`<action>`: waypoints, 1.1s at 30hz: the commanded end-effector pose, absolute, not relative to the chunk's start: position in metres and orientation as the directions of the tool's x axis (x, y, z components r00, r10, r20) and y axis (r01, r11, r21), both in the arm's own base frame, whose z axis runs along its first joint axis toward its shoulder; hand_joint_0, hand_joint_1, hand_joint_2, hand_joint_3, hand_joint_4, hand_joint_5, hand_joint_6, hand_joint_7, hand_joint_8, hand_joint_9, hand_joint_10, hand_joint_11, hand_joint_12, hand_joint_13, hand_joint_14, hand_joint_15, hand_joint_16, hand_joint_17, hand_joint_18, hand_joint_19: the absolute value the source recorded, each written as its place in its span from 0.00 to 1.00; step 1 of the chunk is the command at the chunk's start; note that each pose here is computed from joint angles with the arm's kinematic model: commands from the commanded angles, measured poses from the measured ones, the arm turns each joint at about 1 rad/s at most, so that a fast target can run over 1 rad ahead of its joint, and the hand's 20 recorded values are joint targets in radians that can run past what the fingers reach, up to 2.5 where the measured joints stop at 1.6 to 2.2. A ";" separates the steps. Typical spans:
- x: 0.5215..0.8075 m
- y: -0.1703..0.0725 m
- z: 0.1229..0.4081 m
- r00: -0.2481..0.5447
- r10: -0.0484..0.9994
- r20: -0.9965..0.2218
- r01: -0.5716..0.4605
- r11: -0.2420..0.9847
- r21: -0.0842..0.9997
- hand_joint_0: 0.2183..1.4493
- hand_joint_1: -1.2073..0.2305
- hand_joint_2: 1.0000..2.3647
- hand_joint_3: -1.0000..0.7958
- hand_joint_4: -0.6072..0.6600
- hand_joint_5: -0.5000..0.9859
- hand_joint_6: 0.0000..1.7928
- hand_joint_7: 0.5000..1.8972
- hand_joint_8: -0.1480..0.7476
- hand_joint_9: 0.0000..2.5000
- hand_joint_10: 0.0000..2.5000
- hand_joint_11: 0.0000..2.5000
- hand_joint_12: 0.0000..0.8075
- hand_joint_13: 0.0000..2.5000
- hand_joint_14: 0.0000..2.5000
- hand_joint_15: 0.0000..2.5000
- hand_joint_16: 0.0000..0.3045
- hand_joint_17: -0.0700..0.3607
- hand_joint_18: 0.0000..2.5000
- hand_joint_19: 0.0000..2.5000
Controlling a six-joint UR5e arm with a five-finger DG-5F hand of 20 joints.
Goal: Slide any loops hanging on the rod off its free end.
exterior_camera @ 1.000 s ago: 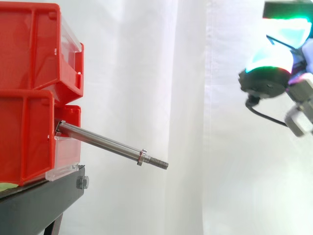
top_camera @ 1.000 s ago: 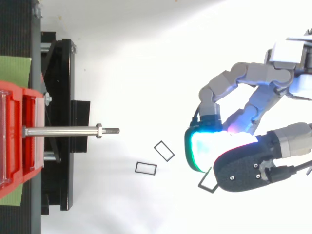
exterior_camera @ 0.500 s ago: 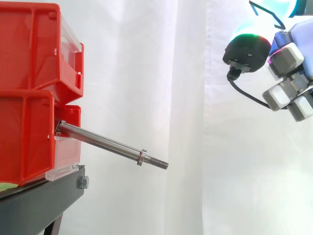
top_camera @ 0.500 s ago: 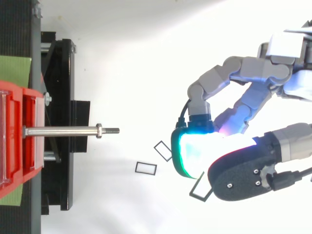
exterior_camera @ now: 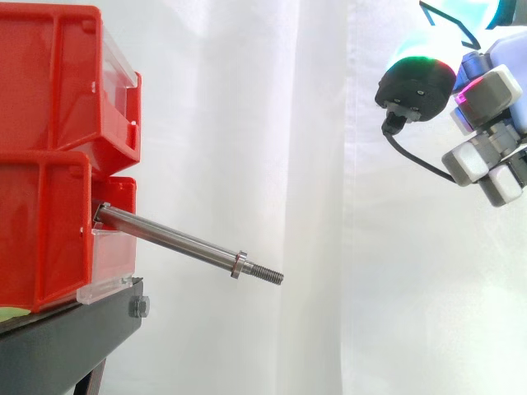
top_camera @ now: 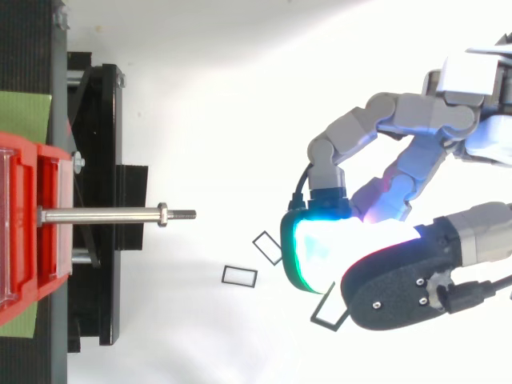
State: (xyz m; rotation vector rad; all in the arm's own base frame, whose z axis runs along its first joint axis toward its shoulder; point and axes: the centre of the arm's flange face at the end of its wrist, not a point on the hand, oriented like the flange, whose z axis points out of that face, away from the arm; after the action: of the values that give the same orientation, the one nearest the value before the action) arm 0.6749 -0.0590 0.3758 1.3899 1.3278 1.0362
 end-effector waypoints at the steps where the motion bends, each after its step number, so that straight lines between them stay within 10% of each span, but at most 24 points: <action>1: 0.675 -0.059 0.376 0.063 0.998 -0.022 0.221 0.007 0.975 0.25 0.33 0.12 0.56 0.42 0.29 0.48 0.39 0.48 0.48 0.01 0.23 0.48 0.37 0.01 0.17 0.17 0.44 0.32 0.12; 33: 0.675 -0.059 0.375 0.063 0.998 -0.022 0.223 0.007 0.975 0.25 0.33 0.12 0.56 0.41 0.29 0.49 0.36 0.48 0.49 0.01 0.24 0.46 0.38 0.01 0.17 0.17 0.43 0.32 0.12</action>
State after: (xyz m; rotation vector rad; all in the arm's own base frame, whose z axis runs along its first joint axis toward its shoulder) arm 0.6750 -0.0585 0.3755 1.3898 1.3287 1.0362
